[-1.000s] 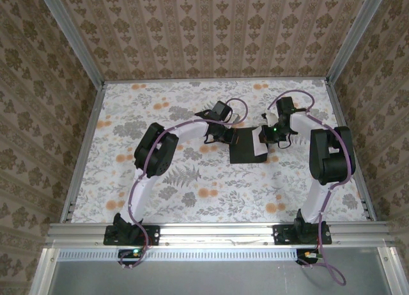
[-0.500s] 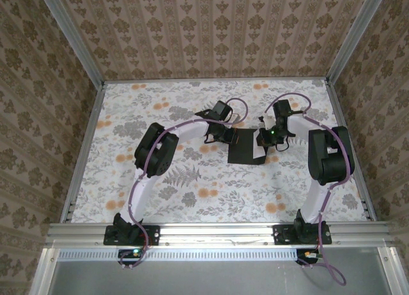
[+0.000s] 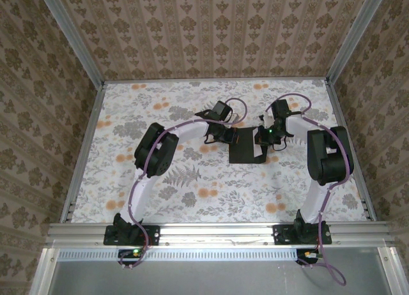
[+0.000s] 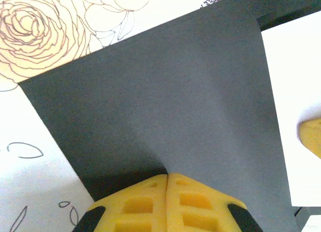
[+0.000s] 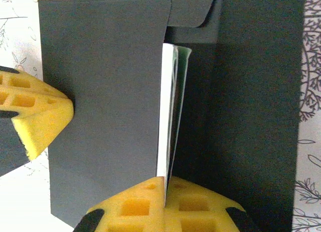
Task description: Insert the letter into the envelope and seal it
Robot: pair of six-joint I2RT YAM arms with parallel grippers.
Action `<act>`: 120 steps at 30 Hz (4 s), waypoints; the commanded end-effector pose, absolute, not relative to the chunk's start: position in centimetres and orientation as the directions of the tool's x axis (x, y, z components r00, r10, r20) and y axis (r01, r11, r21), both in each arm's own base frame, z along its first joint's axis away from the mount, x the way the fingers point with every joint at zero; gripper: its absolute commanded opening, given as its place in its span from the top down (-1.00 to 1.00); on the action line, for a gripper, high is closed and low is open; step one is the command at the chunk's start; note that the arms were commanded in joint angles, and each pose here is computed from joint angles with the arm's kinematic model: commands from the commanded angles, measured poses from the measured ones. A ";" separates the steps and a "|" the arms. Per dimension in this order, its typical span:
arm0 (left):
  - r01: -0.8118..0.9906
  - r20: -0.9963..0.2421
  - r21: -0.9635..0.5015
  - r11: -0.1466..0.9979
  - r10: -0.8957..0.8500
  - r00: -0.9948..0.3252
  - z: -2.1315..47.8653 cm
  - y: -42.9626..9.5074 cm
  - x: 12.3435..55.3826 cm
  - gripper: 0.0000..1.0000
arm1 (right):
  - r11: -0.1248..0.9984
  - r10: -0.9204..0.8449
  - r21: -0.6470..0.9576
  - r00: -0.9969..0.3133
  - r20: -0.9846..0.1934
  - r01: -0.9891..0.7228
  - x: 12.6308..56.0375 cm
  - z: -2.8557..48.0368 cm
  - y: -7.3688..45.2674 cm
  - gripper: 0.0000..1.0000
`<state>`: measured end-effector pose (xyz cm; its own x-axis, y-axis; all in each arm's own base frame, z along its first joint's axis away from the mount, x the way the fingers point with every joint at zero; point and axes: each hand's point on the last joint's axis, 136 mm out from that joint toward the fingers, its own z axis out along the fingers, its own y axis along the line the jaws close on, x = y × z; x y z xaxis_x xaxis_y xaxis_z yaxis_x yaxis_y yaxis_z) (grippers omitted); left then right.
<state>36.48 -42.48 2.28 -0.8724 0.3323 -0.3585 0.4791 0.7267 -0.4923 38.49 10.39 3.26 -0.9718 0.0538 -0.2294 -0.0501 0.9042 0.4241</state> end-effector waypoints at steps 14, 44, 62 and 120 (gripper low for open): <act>0.412 -0.200 -0.421 0.808 0.360 -0.911 -3.1 -39.7 33.5 1.00 | 0.894 0.062 0.447 -0.978 -0.201 -0.036 37.9 3.4 10.2 0.88; 0.397 -0.192 -0.429 0.811 0.348 -0.918 -3.2 -39.5 33.7 1.00 | 0.847 0.134 0.532 -0.971 -0.197 0.009 38.2 3.6 8.9 0.62; 0.390 -0.186 -0.431 0.814 0.343 -0.921 -3.3 -39.5 33.6 1.00 | 0.837 0.145 0.547 -0.974 -0.176 0.025 37.8 2.7 8.8 0.99; 0.431 -0.314 -0.455 0.779 0.312 -0.897 4.8 -39.8 36.7 0.81 | 0.833 0.056 0.552 -0.985 -0.163 -0.044 38.3 2.7 11.3 1.00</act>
